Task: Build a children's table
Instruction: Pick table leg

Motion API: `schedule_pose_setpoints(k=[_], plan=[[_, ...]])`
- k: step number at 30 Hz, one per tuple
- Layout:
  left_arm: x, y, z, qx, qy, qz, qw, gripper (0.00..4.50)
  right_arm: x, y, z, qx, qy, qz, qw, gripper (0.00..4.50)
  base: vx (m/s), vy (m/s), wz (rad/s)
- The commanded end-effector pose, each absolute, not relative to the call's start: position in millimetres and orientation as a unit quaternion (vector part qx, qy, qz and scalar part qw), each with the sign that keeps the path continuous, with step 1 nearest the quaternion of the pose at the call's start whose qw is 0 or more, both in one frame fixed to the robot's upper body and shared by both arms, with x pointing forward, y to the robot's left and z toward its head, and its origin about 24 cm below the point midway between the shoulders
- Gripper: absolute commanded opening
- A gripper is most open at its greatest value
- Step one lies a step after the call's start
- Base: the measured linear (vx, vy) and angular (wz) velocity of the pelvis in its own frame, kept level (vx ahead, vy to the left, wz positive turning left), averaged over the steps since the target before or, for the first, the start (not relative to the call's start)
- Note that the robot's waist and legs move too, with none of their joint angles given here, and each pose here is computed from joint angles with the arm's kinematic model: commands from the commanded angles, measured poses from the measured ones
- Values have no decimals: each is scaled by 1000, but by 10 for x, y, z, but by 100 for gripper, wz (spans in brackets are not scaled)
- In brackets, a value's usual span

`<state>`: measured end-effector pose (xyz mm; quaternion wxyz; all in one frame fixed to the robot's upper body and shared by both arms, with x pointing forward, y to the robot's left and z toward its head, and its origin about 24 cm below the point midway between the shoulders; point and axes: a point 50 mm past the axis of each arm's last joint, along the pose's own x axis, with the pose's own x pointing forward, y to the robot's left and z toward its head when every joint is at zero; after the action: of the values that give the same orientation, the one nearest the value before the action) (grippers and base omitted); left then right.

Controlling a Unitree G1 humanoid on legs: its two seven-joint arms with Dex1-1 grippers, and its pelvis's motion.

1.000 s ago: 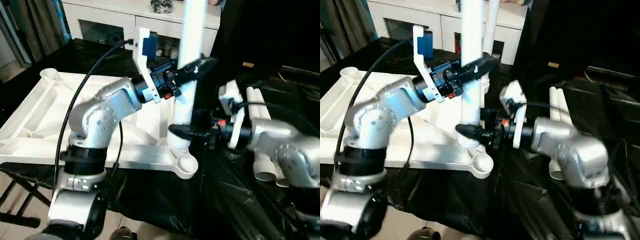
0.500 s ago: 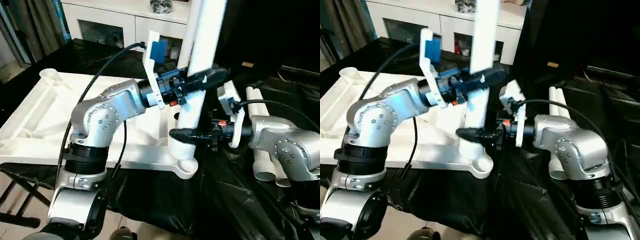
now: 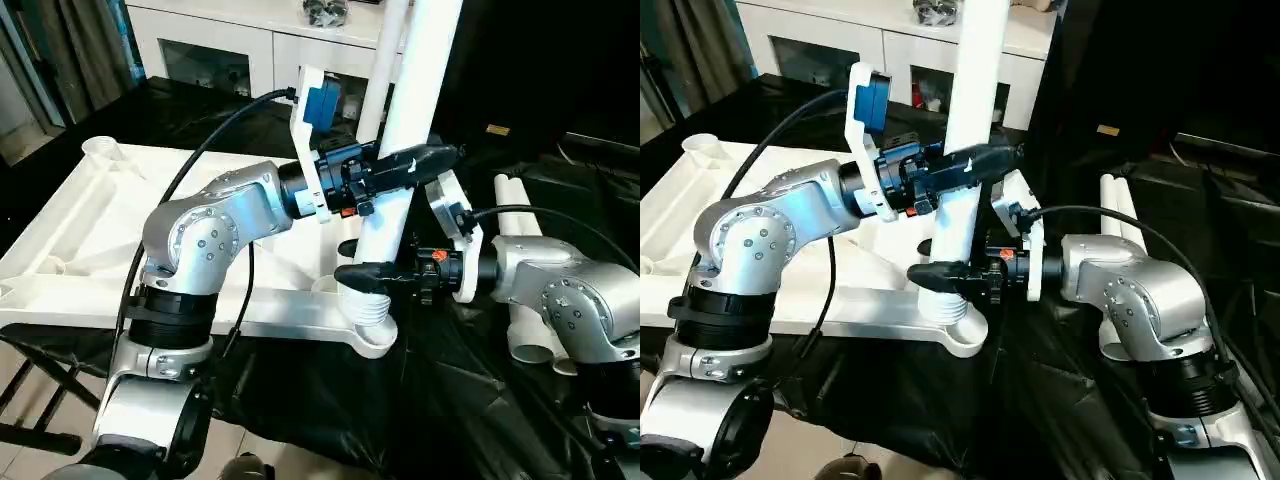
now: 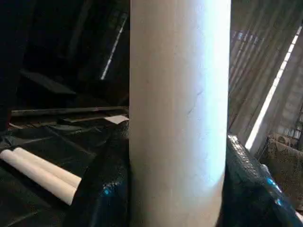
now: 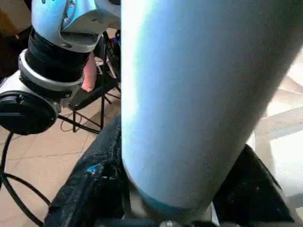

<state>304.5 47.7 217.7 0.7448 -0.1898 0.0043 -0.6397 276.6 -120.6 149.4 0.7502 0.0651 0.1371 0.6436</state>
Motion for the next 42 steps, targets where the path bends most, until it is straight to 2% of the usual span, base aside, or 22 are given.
schedule_pose_setpoints(k=[1,6,8,10,12,15,17,19,21,24,26,28,29,30,31,32,33,35,38,42], plan=[[2991,415,2270,-181,-4,-661,728,185,2775,-1222,1476,69,139,640,753,196,0,0,0],[2995,408,2257,-177,-7,-655,735,185,2800,-1224,1459,71,134,627,764,194,0,0,0],[2997,415,2259,-175,-10,-654,736,255,2803,-1219,1458,75,131,623,768,194,0,0,0],[2989,427,2278,-170,-28,-653,738,255,2811,-1210,1452,75,121,611,779,194,0,0,0],[3015,447,2320,-171,-74,-624,759,255,2815,-1202,1445,91,104,592,794,193,0,0,0],[3033,462,2340,-161,-108,-594,781,255,2812,-1193,1445,108,90,578,804,193,0,0,0],[3073,484,2370,-178,-134,-553,803,255,2813,-1184,1433,116,82,562,815,193,0,0,0],[3113,525,2395,-211,-164,-497,826,255,2828,-1179,1398,134,63,517,843,193,0,0,0],[3113,531,2396,-214,-167,-492,827,255,2833,-1181,1389,137,61,507,849,193,0,0,0],[3098,596,2351,-219,-165,-494,825,255,2884,-1215,1334,134,49,440,886,193,0,0,0],[3050,715,2220,-149,-153,-504,837,255,2923,-1300,1296,110,28,375,920,193,0,0,0],[3013,776,2124,-98,-147,-503,846,255,2921,-1341,1281,100,22,350,931,193,0,0,0],[2971,827,2003,-50,-130,-510,849,255,2910,-1370,1272,87,22,336,937,193,0,0,0],[2867,921,1740,11,-78,-536,840,255,2880,-1419,1234,60,31,315,947,193,0,0,0],[2853,933,1706,18,-71,-539,839,255,2876,-1423,1229,57,32,313,947,193,0,0,0],[2764,1009,1470,69,-22,-559,826,255,2829,-1435,1172,45,50,314,947,193,0,0,0],[2752,1018,1441,75,-17,-561,824,255,2822,-1435,1163,44,53,315,947,193,0,0,0],[2651,1074,1225,111,38,-589,800,255,2759,-1438,1097,52,77,324,941,193,0,0,0],[2534,1151,992,123,101,-624,765,255,2680,-1444,1012,46,89,333,938,193,0,0,0],[2597,1294,816,174,132,-618,755,255,2650,-1440,966,35,91,337,937,193,0,0,0]])
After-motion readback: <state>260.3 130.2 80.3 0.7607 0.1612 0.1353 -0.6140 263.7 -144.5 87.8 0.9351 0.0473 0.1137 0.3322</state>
